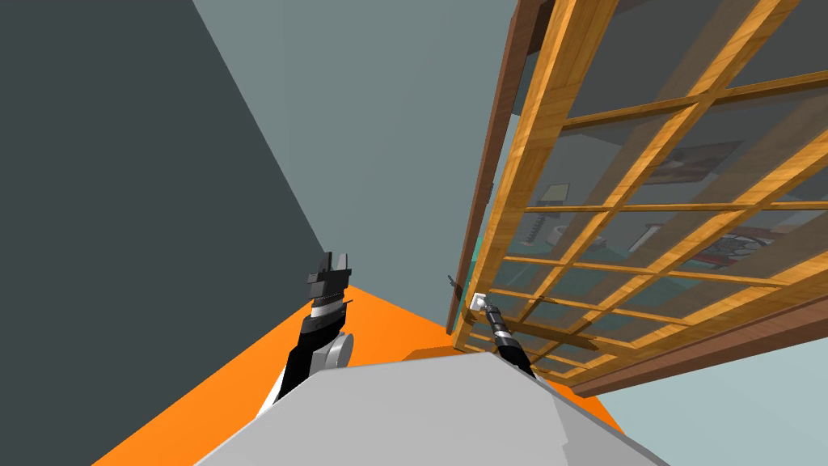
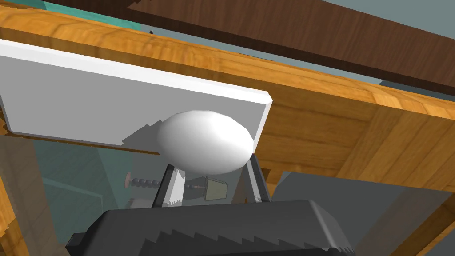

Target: Pull the door open

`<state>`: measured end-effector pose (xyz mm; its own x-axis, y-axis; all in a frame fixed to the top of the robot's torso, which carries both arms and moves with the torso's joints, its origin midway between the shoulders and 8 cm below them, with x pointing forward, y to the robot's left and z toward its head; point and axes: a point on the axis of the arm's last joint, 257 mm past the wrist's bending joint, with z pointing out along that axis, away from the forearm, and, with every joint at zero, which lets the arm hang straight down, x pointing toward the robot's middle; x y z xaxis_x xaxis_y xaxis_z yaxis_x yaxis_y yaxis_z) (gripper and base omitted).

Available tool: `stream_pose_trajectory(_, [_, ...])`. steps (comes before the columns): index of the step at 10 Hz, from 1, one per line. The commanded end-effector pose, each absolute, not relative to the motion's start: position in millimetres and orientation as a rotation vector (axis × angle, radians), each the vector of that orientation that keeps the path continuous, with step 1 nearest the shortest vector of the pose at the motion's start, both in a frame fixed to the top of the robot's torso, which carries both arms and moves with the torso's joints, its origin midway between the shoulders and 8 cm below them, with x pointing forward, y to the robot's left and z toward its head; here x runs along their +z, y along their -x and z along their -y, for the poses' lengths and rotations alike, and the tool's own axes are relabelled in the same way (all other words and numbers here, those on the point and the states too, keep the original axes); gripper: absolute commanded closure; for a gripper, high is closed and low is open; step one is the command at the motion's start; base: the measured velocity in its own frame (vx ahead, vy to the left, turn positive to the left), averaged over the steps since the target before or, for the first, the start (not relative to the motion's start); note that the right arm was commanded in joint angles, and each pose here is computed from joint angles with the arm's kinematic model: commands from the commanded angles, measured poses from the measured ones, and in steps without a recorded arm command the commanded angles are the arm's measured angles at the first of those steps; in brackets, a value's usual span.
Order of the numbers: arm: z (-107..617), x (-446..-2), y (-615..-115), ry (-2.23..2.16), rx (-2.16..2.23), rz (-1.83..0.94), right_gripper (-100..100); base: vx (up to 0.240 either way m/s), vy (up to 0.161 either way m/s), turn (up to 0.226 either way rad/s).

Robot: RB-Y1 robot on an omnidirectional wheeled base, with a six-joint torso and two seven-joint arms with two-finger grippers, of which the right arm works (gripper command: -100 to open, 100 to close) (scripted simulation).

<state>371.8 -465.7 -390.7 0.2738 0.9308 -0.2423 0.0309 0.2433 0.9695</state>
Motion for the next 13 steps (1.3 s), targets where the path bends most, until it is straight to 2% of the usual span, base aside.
stream_pose_trajectory(1, [458.8, -392.6, -374.6, -1.182, 0.881, -1.082, 100, -0.036, -0.014, 0.035])
stream_pose_trajectory(11, [456.0, -392.4, -381.7, -1.365, 1.096, -0.913, 100, -0.029, -0.014, 0.029])
stream_pose_trajectory(12, [462.5, -396.8, -378.7, -1.389, 1.091, -0.895, -100, -0.045, -0.029, 0.017])
stream_pose_trajectory(13, [461.5, -396.8, -379.8, -1.406, 1.111, -0.876, -100, -0.057, -0.016, 0.031])
